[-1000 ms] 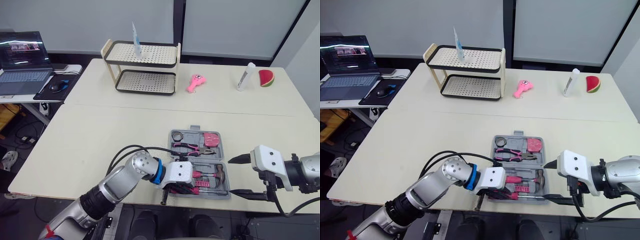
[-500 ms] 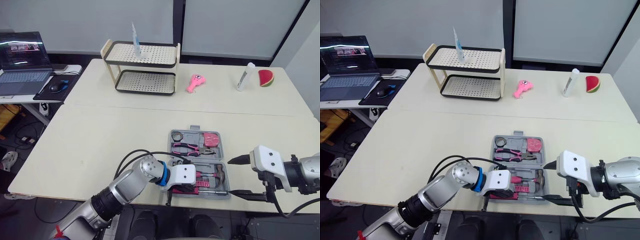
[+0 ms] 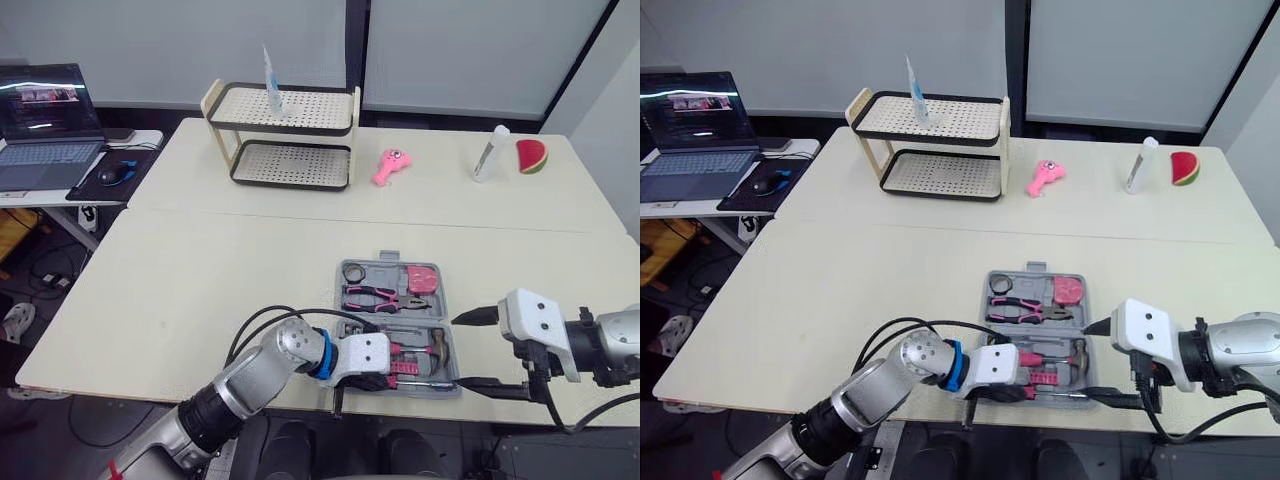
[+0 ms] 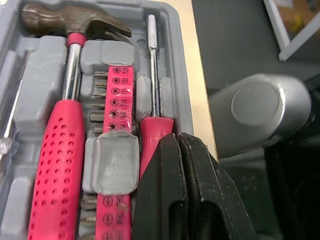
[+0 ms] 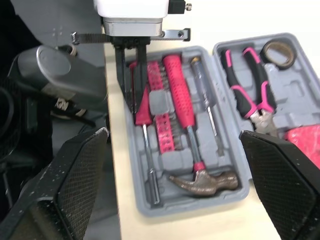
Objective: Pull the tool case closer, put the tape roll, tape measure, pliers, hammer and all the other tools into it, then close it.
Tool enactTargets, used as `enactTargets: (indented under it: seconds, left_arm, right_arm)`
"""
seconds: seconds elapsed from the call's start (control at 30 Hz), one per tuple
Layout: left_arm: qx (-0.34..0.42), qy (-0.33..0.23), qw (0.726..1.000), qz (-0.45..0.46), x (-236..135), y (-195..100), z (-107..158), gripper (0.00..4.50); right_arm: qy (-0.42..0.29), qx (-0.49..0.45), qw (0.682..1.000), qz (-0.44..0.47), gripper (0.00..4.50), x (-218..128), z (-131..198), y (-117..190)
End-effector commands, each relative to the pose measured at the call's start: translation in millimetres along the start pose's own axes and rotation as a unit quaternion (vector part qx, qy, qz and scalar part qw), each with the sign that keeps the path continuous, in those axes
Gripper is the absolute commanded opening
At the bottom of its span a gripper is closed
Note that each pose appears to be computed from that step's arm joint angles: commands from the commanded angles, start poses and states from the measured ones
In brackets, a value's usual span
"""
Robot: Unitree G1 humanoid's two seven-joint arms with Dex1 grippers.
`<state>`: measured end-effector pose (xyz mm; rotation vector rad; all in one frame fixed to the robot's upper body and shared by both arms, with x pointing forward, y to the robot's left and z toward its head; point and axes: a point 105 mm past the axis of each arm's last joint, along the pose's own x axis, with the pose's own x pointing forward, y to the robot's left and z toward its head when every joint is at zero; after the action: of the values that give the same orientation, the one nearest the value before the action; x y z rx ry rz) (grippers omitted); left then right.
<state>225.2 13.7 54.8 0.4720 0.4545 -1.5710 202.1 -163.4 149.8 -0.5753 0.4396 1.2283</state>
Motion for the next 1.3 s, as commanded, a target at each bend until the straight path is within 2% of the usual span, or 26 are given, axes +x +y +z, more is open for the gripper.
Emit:
enactTargets:
  seconds: [0.03, 0.1, 0.2, 0.3, 0.37, 0.5, 0.73, 1.1, 1.3]
  left_arm:
    - [-0.006, -0.088, 0.996, 0.020, -45, 6, 41, 0.05]
    - [-0.008, -0.089, 0.994, 0.059, -69, 14, 36, 0.05]
    - [0.000, -0.067, 0.989, 0.134, -90, 32, 15, 0.05]
    - [0.014, -0.031, 0.979, 0.200, -103, 48, -13, 0.00]
    - [0.012, -0.019, 0.972, 0.233, -107, 57, -28, 0.00]
    - [0.007, 0.000, 0.963, 0.270, -99, 71, -55, 0.00]
    - [0.014, -0.002, 0.963, 0.267, -80, 80, -65, 0.00]
    - [0.018, -0.005, 0.976, 0.219, -56, 76, -63, 0.00]
    - [0.029, -0.001, 0.978, 0.208, -49, 78, -62, 0.00]
  right_arm:
    - [-0.015, -0.015, 0.999, -0.048, 4.50, -6, 5, -15]
    - [0.002, -0.039, 0.994, -0.105, 4.50, -8, -5, -32]
    - [0.028, -0.050, 0.988, -0.142, 4.50, -7, -24, -47]
    - [0.078, -0.049, 0.983, -0.161, 3.89, -7, -50, -60]
    - [0.109, -0.049, 0.978, -0.169, 3.11, -5, -65, -66]
    - [0.130, -0.029, 0.974, -0.185, 2.20, 8, -84, -74]
    - [0.134, -0.017, 0.975, -0.174, 1.27, 29, -97, -77]
    - [0.127, -0.009, 0.980, -0.153, 0.02, 48, -104, -78]
    - [0.119, -0.009, 0.983, -0.137, 0.01, 64, -104, -75]
